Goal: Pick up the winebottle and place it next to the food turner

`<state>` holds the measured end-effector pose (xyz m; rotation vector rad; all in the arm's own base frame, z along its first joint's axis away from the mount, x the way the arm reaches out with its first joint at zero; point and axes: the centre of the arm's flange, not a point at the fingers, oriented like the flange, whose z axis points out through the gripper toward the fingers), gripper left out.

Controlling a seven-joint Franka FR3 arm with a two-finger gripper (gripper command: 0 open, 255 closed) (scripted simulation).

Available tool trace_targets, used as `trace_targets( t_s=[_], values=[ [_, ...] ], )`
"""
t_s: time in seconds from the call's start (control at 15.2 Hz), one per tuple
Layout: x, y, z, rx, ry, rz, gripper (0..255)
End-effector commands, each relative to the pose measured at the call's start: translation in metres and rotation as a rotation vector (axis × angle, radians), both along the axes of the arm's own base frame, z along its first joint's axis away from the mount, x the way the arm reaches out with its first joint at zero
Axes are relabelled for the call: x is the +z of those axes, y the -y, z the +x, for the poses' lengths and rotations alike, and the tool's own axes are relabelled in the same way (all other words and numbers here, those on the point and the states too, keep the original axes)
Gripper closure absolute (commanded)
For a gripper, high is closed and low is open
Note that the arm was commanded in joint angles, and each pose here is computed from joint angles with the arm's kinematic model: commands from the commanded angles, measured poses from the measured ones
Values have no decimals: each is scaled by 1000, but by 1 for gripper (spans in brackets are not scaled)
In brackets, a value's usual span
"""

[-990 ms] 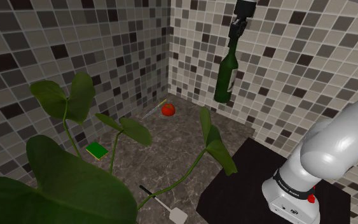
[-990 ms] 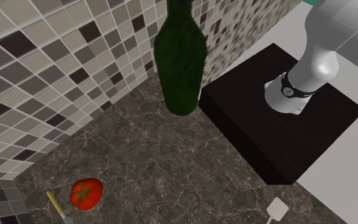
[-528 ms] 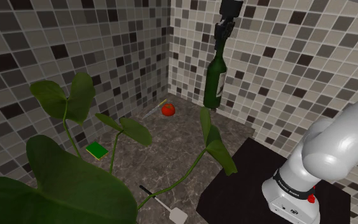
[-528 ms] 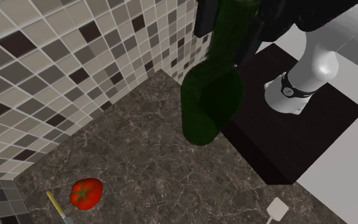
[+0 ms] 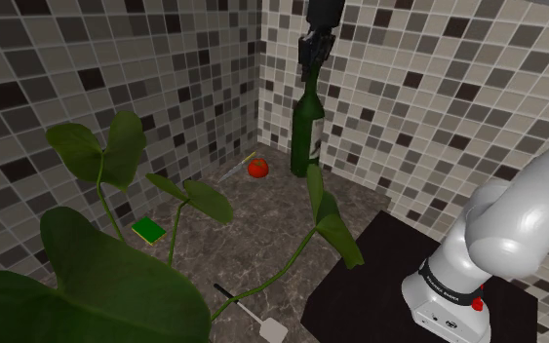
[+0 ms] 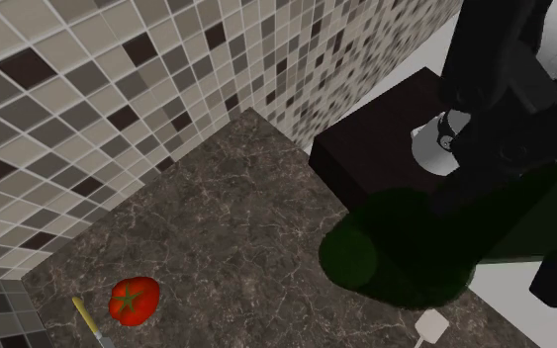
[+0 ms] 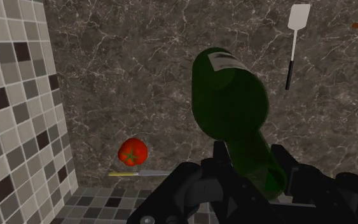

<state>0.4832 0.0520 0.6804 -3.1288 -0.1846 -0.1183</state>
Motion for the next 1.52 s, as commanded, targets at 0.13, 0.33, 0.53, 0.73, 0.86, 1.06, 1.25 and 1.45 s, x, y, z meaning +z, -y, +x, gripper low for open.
trace_targets(
  t_s=[0.13,0.33,0.53,0.73,0.86,1.06,1.25,1.45],
  values=[
    [0,-52,6,-2,0,0,255],
    [0,-91,12,-2,0,0,255],
    [0,-130,17,-2,0,0,255],
    [0,-170,22,-2,0,0,255],
    [0,-196,26,-2,0,0,255],
    [0,-235,31,-2,0,0,255],
    [-10,-243,32,-2,0,0,255],
    [-26,-243,32,-2,0,0,255]
  ],
)
